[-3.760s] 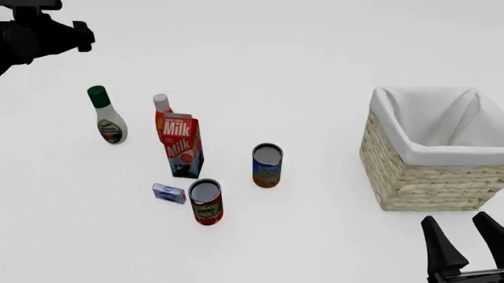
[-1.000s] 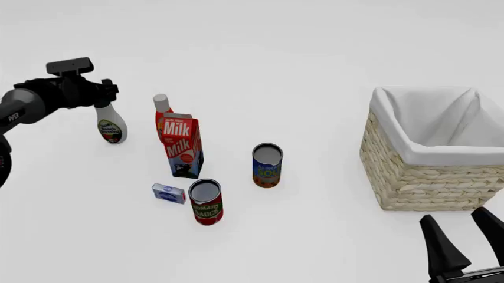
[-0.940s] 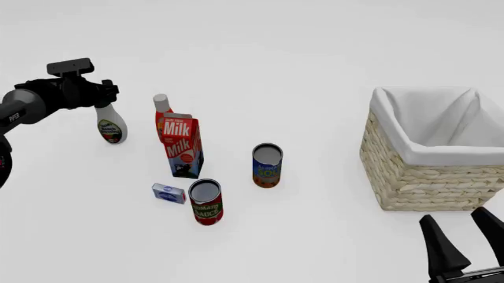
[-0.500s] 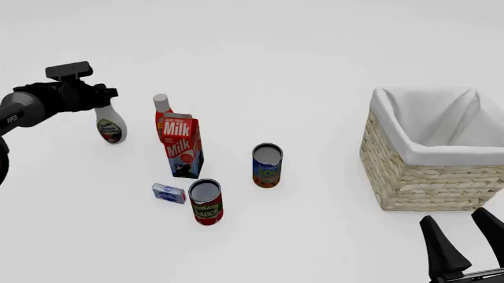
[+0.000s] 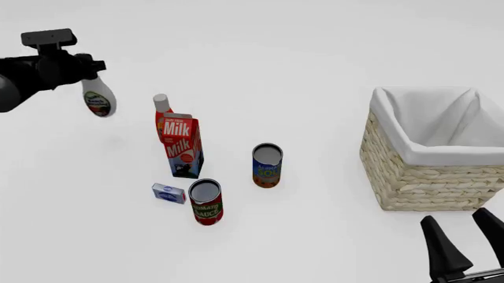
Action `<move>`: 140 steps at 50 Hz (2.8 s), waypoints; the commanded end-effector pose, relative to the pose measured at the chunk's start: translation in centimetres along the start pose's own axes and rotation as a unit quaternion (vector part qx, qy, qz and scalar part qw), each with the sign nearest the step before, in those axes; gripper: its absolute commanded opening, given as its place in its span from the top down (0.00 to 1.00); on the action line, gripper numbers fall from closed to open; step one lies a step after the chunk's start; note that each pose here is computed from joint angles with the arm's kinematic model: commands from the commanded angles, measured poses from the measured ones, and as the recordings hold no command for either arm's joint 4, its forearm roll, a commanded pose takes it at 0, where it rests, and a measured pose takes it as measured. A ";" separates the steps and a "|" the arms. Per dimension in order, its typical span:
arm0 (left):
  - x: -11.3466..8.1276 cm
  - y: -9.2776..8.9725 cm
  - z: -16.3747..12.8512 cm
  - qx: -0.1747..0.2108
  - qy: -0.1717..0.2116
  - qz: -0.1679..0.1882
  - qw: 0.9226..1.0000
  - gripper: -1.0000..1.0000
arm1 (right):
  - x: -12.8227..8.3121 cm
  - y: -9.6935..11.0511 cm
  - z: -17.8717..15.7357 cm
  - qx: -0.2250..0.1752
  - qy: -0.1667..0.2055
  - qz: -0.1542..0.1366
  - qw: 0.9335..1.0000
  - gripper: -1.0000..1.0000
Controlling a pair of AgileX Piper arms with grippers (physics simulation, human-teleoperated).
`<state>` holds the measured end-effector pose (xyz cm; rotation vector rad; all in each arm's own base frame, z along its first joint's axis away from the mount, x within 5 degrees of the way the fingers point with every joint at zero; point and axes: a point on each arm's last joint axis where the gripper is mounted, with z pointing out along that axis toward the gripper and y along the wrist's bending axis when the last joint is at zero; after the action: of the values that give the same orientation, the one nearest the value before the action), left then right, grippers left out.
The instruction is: Pick the salad dressing and place it in the basket.
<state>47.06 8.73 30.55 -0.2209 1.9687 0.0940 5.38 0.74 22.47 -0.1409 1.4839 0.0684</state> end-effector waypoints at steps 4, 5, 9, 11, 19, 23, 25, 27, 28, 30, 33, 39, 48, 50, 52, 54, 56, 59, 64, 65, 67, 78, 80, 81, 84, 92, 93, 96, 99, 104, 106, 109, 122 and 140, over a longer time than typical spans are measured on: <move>-8.6 -5.0 -8.6 0.053 -0.089 0.032 0.994 1.00 | -0.4 0.0 -0.1 -0.003 -0.002 0.002 1.000 0.00; -9.1 -5.8 -9.5 0.062 -0.094 0.033 0.993 1.00 | -0.4 0.0 -0.1 -0.004 -0.002 0.002 1.000 0.00; -10.6 -8.8 -13.5 0.103 -0.116 0.044 0.987 1.00 | -0.3 0.0 0.0 -0.005 -0.002 0.004 1.000 0.00; -10.7 -10.8 -15.5 0.130 -0.120 0.056 0.983 1.00 | -0.3 0.0 0.0 -0.004 -0.003 0.005 1.000 0.00; -10.2 -16.1 -22.2 0.220 -0.132 0.097 0.962 1.00 | -0.4 0.0 0.0 -0.006 -0.005 0.004 1.000 0.00; -9.7 -18.6 -26.1 0.272 -0.142 0.123 0.944 1.00 | -0.3 0.1 0.0 -0.008 -0.006 0.003 1.000 0.00; -8.9 -20.3 -28.4 0.311 -0.142 0.139 0.929 1.00 | -0.3 0.1 0.0 -0.008 -0.006 0.004 1.000 0.00; -8.8 -20.7 -28.8 0.320 -0.139 0.138 0.927 1.00 | -0.2 0.1 0.0 -0.008 -0.006 0.004 1.000 0.00; -8.4 -21.3 -29.3 0.331 -0.136 0.140 0.923 1.00 | -0.2 0.1 0.0 -0.008 -0.006 0.005 1.000 0.00; -8.1 -21.8 -29.7 0.341 -0.134 0.142 0.920 1.00 | -0.2 0.1 0.0 -0.010 -0.006 0.005 1.000 0.00; -6.8 -23.1 -31.3 0.375 -0.125 0.141 0.908 1.00 | -0.3 0.1 0.0 -0.010 -0.007 0.007 1.000 0.00; -4.9 -24.8 -33.0 0.414 -0.115 0.154 0.890 1.00 | -0.3 0.1 0.0 -0.010 -0.007 0.005 1.000 0.00; -2.0 -26.9 -36.5 0.480 -0.099 0.162 0.856 1.00 | -0.6 0.1 -0.1 -0.015 -0.009 0.005 1.000 0.00; -1.4 -27.2 -37.1 0.491 -0.097 0.163 0.850 1.00 | -0.6 0.1 -0.1 -0.016 -0.009 0.005 1.000 0.00; -0.5 -27.7 -37.6 0.503 -0.094 0.174 0.841 1.00 | -0.6 0.2 -0.1 -0.017 -0.008 0.005 1.000 0.00; 0.1 -28.0 -37.8 0.510 -0.090 0.172 0.838 1.00 | -0.6 0.2 -0.1 -0.018 -0.009 0.005 1.000 0.00; 1.1 -28.5 -37.7 0.514 -0.089 0.190 0.832 1.00 | -0.8 0.2 -0.1 -0.019 -0.009 0.005 1.000 0.00; 1.9 -29.0 -37.3 0.516 -0.082 0.186 0.832 1.00 | -1.0 0.1 -0.1 -0.019 -0.011 0.005 1.000 0.00; 2.6 -29.3 -37.7 0.527 -0.076 0.168 0.829 1.00 | -1.1 0.2 -0.2 -0.021 -0.010 0.005 1.000 0.00; 2.7 -29.4 -37.6 0.528 -0.075 0.169 0.829 1.00 | -1.1 0.2 -0.2 -0.021 -0.010 0.005 1.000 0.00; 3.2 -29.6 -37.6 0.531 -0.072 0.168 0.828 1.00 | -1.2 0.2 -0.2 -0.023 -0.011 0.006 1.000 0.00; 5.7 -31.1 -36.2 0.531 -0.056 0.176 0.827 1.00 | -1.1 0.3 -0.2 -0.030 -0.011 0.007 0.999 0.00; 6.1 -31.5 -35.7 0.530 -0.055 0.177 0.828 1.00 | -1.1 0.3 -0.2 -0.031 -0.010 0.006 0.999 0.00; 6.3 -31.7 -35.5 0.529 -0.053 0.174 0.829 1.00 | -1.1 0.3 -0.2 -0.031 -0.010 0.006 0.999 0.00; 6.8 -32.2 -34.5 0.525 -0.049 0.171 0.833 1.00 | -1.2 0.3 -0.2 -0.033 -0.011 0.006 0.999 0.00; 8.1 -33.3 -32.6 0.515 -0.039 0.166 0.840 1.00 | -1.2 0.3 -0.2 -0.034 -0.009 0.004 0.999 0.00; 8.2 -33.5 -32.5 0.515 -0.036 0.163 0.841 1.00 | -1.2 0.3 -0.2 -0.034 -0.009 0.004 0.999 0.00; 8.6 -33.8 -31.9 0.512 -0.032 0.162 0.843 1.00 | -1.2 0.3 -0.2 -0.033 -0.009 0.004 0.999 0.00; 8.6 -34.0 -31.7 0.511 -0.031 0.160 0.844 1.00 | -1.2 0.3 -0.2 -0.035 -0.008 0.003 0.999 0.00; 8.7 -34.1 -31.7 0.512 -0.029 0.155 0.844 1.00 | -1.5 0.3 -0.3 -0.039 -0.011 0.006 0.999 0.00; 9.0 -34.1 -31.8 0.514 -0.028 0.155 0.843 1.00 | -2.3 0.4 -0.4 -0.052 -0.018 0.004 0.998 0.00; 9.2 -34.2 -32.0 0.517 -0.027 0.155 0.841 1.00 | -3.6 0.3 -0.7 -0.056 -0.015 0.000 0.998 0.00; 9.7 -34.5 -31.8 0.519 -0.023 0.154 0.841 1.00 | -7.9 0.7 2.1 -0.084 0.065 -0.039 0.994 0.00; 9.2 -34.2 -32.3 0.522 -0.028 0.152 0.839 1.00 | -11.4 2.9 5.8 -0.174 0.143 -0.049 0.973 0.00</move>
<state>21.34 -31.39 35.56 0.7973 1.7398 -0.7499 7.92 3.21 32.54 -0.4342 1.6722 0.1938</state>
